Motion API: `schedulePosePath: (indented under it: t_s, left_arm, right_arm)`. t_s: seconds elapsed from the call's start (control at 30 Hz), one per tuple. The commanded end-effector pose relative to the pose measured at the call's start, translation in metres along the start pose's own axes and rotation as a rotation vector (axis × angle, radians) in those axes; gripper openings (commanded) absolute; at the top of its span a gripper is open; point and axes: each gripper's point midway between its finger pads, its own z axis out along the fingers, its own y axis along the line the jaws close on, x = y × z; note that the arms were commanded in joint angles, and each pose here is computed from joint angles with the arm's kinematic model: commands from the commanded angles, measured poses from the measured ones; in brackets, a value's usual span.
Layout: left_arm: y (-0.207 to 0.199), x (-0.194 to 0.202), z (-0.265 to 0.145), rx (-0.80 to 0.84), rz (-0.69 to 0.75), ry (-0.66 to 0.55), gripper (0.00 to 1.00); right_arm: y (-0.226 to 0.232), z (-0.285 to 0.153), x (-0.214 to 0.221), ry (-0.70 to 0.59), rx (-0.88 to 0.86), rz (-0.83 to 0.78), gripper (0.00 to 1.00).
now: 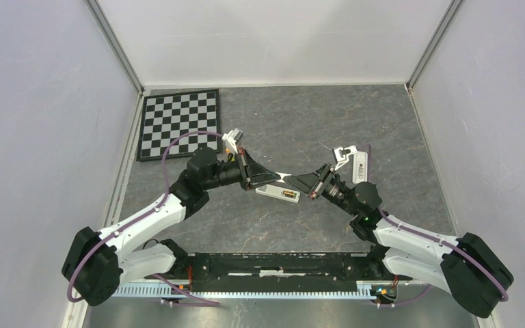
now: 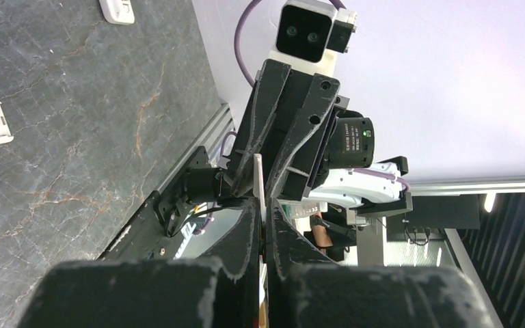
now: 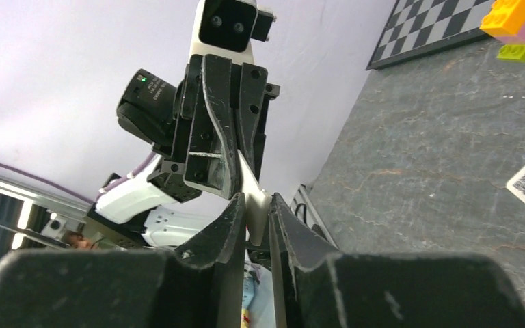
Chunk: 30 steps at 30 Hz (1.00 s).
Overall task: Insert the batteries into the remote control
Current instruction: Pick up the battery cover at the center of the board.
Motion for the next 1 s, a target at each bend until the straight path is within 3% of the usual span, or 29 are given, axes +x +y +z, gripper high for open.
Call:
schedulePosePath:
  t_s: [0.0, 0.1, 0.17, 0.23, 0.3, 0.4, 0.6, 0.77, 0.97]
  left_arm:
    - [-0.017, 0.004, 0.001, 0.052, 0.045, 0.049, 0.05]
    - [-0.012, 0.001, -0.001, 0.033, 0.045, 0.039, 0.11]
    - [-0.007, -0.002, -0.003, 0.014, 0.043, 0.028, 0.21]
    - [-0.001, -0.005, -0.005, -0.005, 0.048, 0.012, 0.41]
    - [0.009, -0.008, -0.007, -0.048, 0.056, -0.007, 0.71]
    - [0.042, -0.015, -0.015, -0.198, 0.060, -0.043, 0.97]
    - [0.118, -0.032, -0.044, -0.531, 0.063, -0.132, 1.00]
    - [0.155, -0.028, -0.046, -0.645, 0.040, -0.107, 0.99]
    - [0.182, -0.024, -0.043, -0.693, 0.044, -0.071, 0.84]
  right_arm:
    - [0.039, -0.001, 0.001, 0.022, -0.164, -0.013, 0.17]
    - [0.035, -0.001, -0.001, 0.010, -0.145, -0.023, 0.04]
    - [0.028, -0.001, -0.003, -0.001, -0.110, -0.043, 0.00]
    - [0.017, -0.001, -0.004, -0.011, -0.054, -0.066, 0.00]
    - [0.005, -0.003, -0.007, -0.029, 0.004, -0.097, 0.00]
    - [-0.024, -0.009, -0.011, -0.057, 0.148, -0.117, 0.00]
    - [-0.089, -0.031, -0.015, -0.119, 0.444, -0.088, 0.00]
    - [-0.127, -0.043, -0.010, -0.122, 0.607, -0.061, 0.00]
    - [-0.147, -0.048, -0.008, -0.132, 0.662, -0.065, 0.00]
